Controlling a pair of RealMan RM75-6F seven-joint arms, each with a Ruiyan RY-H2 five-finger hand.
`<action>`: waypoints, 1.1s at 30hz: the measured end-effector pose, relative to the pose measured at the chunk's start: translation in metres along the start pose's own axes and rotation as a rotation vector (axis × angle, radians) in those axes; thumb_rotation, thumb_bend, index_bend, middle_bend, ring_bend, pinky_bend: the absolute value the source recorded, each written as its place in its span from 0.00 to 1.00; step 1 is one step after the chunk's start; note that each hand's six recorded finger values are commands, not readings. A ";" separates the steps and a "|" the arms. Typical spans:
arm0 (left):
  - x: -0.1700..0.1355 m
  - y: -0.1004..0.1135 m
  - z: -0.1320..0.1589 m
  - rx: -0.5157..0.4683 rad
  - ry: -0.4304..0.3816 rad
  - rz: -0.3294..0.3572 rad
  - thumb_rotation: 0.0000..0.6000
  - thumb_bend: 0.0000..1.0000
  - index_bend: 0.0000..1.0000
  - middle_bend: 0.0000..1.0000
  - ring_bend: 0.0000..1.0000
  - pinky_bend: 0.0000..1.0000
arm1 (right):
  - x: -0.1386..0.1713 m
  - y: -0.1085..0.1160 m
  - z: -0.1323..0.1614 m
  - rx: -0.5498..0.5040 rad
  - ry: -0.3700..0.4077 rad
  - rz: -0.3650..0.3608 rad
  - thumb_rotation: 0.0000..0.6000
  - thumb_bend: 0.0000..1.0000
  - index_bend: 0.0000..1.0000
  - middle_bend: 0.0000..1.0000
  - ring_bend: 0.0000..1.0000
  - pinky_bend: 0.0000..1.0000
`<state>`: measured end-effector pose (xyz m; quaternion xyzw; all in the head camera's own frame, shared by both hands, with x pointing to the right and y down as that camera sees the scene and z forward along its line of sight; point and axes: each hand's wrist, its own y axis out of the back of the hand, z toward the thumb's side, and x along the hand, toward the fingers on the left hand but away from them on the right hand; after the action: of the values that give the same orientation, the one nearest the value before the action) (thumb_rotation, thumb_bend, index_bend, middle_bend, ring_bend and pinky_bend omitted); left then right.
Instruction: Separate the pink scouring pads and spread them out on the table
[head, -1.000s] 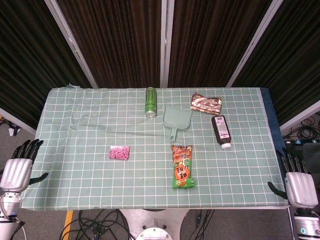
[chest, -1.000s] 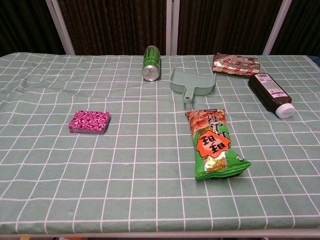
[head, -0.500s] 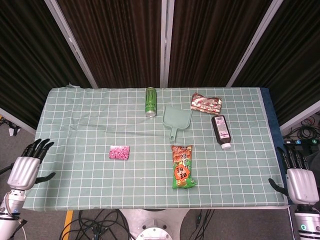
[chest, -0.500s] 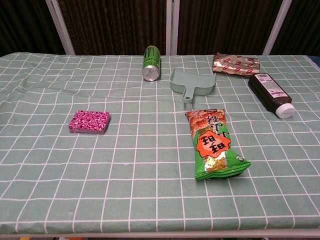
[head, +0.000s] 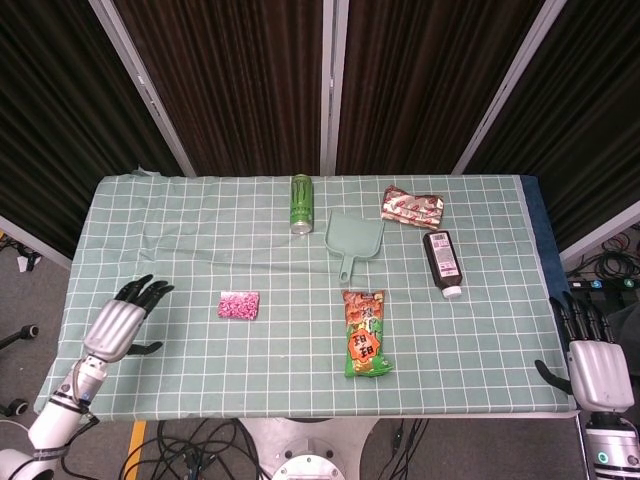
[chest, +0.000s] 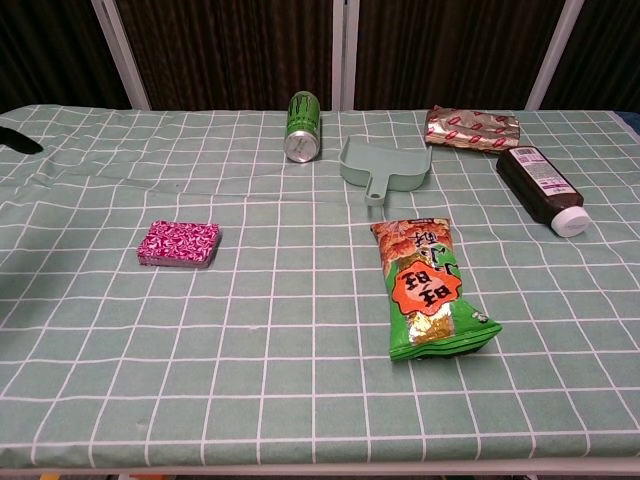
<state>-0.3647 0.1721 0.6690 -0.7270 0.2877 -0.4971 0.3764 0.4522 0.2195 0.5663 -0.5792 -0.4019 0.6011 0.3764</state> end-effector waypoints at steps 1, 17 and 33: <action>0.005 -0.002 0.003 -0.001 -0.011 -0.010 1.00 0.02 0.16 0.14 0.04 0.16 | -0.001 -0.001 0.000 0.002 -0.001 0.002 1.00 0.10 0.00 0.00 0.00 0.00; 0.062 -0.022 0.034 0.016 -0.030 -0.112 1.00 0.04 0.19 0.17 0.04 0.18 | -0.006 -0.002 0.004 0.007 0.023 0.009 1.00 0.10 0.00 0.00 0.00 0.00; 0.098 -0.041 0.065 -0.012 -0.025 -0.143 1.00 0.06 0.19 0.19 0.04 0.18 | -0.008 -0.003 0.001 -0.006 0.016 0.015 1.00 0.10 0.00 0.00 0.00 0.00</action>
<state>-0.2680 0.1342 0.7385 -0.7541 0.2333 -0.5118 0.3391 0.4514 0.2136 0.5721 -0.5881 -0.3963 0.5981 0.3734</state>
